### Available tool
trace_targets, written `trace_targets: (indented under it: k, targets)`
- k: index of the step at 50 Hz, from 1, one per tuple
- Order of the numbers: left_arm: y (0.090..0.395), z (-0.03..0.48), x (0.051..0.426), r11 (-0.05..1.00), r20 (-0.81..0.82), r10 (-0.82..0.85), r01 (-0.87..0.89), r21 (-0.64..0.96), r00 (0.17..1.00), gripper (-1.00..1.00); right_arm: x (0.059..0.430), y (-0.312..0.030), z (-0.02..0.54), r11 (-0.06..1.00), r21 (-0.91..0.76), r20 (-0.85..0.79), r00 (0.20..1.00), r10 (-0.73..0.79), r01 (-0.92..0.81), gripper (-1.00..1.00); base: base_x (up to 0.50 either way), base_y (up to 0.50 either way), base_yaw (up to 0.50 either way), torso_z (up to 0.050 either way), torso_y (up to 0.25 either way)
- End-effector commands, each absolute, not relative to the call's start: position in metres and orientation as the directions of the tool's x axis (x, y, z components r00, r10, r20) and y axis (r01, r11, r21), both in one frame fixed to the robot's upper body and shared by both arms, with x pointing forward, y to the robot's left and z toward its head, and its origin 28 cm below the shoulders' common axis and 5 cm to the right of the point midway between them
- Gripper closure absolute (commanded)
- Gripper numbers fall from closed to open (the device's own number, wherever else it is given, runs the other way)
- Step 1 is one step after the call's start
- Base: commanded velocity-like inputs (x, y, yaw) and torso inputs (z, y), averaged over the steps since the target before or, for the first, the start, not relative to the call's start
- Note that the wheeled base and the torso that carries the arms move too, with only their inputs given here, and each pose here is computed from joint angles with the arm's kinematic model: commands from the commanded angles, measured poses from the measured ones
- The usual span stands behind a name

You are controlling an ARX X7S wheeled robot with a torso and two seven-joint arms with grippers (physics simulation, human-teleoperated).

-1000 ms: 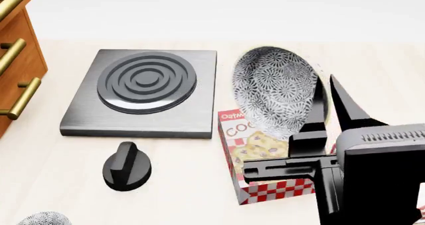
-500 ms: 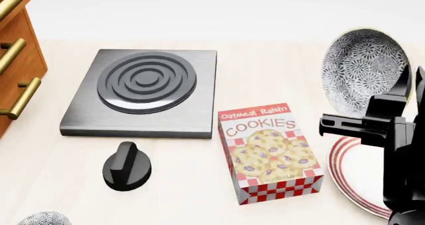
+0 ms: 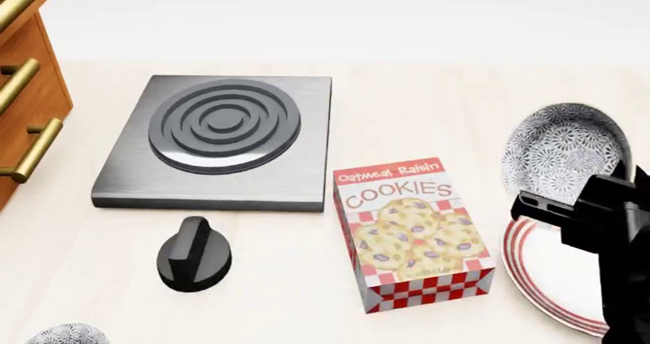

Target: Pick the akita bowl from table center and place it on the plate.

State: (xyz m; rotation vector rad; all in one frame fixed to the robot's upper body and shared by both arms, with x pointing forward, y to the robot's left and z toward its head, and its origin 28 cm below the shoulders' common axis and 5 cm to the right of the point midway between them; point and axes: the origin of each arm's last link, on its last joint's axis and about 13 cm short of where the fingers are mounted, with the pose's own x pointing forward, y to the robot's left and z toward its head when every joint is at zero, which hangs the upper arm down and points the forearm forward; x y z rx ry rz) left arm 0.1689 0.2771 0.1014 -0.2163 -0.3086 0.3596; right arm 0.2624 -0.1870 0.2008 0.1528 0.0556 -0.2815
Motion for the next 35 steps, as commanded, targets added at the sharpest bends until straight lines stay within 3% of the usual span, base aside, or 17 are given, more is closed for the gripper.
trace_targets:
  k: [1,5,9,15,35]
  targets:
    - [0.277,0.101,0.17,0.913,0.254,0.377,-0.311,-0.263,0.891,-1.0,0.264,-0.194,0.21,0.91,0.379,-0.271,0.96,-0.064,0.167,1.0,0.0,0.0,0.0,0.0,0.0]
    - [0.276,0.101,0.17,0.91,0.26,0.388,-0.322,-0.26,0.884,-1.0,0.276,-0.21,0.222,0.749,0.628,-0.414,0.906,0.091,0.213,1.0,0.0,0.0,0.0,0.0,0.0]
    - [0.277,0.1,0.17,0.908,0.28,0.395,-0.324,-0.266,0.875,-1.0,0.286,-0.219,0.222,0.678,0.675,-0.496,0.859,0.125,0.291,1.0,0.0,0.0,0.0,0.0,0.0]
    - [0.277,0.098,0.169,0.907,0.285,0.397,-0.324,-0.27,0.872,-1.0,0.292,-0.227,0.227,0.557,0.776,-0.489,0.839,0.237,0.295,1.0,0.0,0.0,0.0,0.0,0.0]
    - [0.276,0.1,0.166,0.909,0.295,0.392,-0.32,-0.266,0.871,-1.0,0.294,-0.257,0.234,0.471,0.788,-0.498,0.861,0.105,0.398,1.0,0.0,0.0,0.0,0.0,0.001]
